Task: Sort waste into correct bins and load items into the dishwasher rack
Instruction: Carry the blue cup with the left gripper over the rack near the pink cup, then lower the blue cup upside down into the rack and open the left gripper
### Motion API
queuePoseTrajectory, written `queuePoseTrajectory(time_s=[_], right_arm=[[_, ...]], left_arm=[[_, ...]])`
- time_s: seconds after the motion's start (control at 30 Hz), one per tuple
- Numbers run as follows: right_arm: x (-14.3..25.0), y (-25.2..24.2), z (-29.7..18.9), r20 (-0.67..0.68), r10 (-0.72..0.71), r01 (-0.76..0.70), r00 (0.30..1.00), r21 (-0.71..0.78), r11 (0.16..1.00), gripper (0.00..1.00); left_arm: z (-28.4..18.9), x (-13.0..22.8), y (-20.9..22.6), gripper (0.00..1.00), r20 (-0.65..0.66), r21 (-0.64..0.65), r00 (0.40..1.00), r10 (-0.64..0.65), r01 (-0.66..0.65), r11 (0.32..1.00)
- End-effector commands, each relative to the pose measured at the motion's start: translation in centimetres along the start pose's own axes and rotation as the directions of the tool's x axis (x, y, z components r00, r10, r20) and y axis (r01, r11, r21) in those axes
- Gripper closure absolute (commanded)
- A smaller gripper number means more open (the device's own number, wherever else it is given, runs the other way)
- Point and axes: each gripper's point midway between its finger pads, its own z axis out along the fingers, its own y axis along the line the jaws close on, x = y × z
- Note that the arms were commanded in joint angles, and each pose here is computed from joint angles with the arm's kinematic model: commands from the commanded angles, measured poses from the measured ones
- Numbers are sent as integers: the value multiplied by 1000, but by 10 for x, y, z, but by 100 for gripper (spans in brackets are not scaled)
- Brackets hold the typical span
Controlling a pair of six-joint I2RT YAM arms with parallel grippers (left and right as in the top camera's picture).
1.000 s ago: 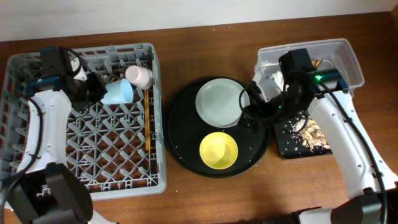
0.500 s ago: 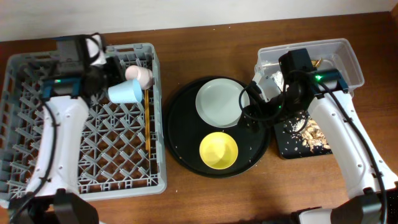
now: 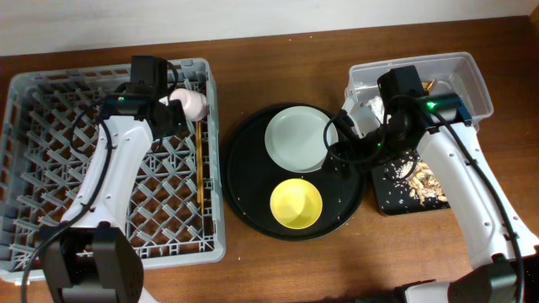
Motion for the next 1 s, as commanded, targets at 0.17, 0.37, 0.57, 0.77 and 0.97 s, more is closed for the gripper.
queuePoseTrajectory(time_s=[0.17,0.37,0.57,0.77,0.97], right_arm=[[2,-3,1,-8,3,-3,1000,11,1000,1],[2,-3,1,-8,3,-3,1000,11,1000,1],[2,-3,1,-8,3,-3,1000,11,1000,1],[2,-4,1,-8,3,-3,1000,12,1000,1],[2,-3,1,-8,3,-3,1000,11,1000,1]], left_arm=[[-45,-18,17,93,123,-49,992,-17,23,999],[-65,-24,19,84,173,-35,985,-28,35,999],[-52,-31,42,100,207,-171,974,-95,132,976],[-33,-35,40,100,203,-185,973,-109,147,972],[-20,-21,-22,100,89,139,996,2,-14,990]])
